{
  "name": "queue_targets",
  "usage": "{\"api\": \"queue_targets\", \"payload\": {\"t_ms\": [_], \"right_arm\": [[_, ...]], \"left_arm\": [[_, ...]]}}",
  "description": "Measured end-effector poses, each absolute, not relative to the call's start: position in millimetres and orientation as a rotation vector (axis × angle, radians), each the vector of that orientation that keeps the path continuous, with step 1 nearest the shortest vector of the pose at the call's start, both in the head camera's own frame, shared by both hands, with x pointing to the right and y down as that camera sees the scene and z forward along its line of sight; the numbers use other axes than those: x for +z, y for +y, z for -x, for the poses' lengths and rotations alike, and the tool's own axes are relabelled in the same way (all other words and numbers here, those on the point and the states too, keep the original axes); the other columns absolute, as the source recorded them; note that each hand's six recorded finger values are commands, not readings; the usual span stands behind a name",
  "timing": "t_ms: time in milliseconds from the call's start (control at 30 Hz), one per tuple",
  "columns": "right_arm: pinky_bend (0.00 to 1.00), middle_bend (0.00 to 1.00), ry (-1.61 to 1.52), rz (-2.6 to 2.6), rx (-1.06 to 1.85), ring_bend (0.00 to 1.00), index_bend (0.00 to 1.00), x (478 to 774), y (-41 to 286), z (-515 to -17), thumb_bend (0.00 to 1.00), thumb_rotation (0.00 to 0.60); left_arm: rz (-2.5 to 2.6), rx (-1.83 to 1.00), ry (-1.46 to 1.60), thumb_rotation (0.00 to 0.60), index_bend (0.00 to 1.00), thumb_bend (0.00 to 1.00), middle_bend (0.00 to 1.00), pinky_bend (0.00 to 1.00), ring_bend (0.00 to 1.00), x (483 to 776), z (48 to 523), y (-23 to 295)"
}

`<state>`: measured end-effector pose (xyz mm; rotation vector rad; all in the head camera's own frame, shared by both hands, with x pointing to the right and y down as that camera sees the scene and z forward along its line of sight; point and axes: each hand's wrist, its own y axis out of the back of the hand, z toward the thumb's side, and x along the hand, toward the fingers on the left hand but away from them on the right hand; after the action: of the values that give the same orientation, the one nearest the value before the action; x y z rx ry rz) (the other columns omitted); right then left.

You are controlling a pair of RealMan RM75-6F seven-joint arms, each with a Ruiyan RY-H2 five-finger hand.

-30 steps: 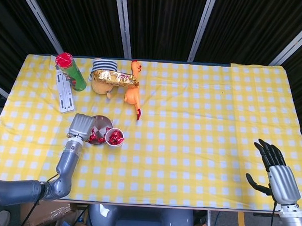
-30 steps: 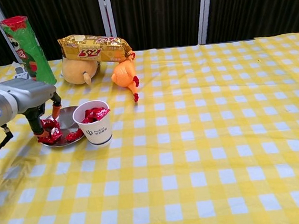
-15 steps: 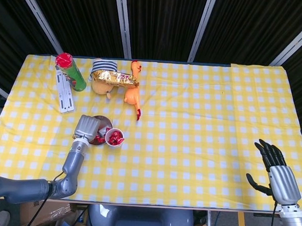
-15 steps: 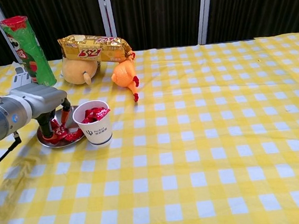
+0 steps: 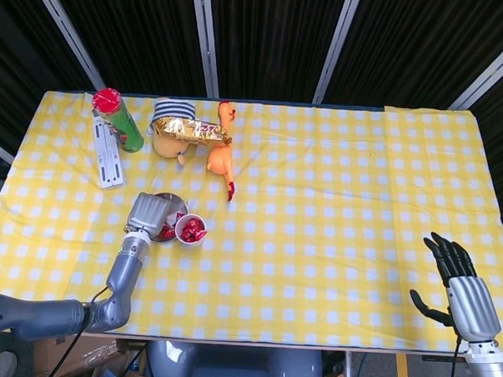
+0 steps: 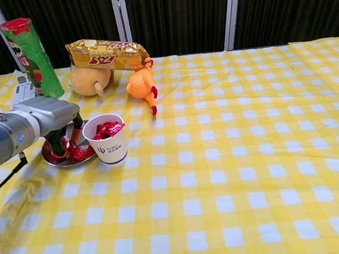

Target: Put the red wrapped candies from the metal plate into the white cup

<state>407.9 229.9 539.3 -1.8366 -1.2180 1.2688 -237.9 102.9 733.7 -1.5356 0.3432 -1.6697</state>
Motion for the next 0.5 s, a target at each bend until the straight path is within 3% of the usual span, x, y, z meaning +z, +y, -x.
{"api": "queue_targets", "payload": {"t_ms": [267,500], "right_arm": [[0.0,0.0,-1.22,1.837,1.268,0.0,0.0,539,230,-408,0.39,0.6],[0.0,0.0,-1.22,1.836,1.266,0.0,0.0,539,230,-408,0.39,0.6]], "left_arm": [[1.546,-1.652,0.378,0.6,0.59,0.44,0.95,0.96,1.0,726,239,102],[1.567,-1.602,0.457,0.6,0.59,0.44,0.95,0.96,1.0,699,239,92]]}}
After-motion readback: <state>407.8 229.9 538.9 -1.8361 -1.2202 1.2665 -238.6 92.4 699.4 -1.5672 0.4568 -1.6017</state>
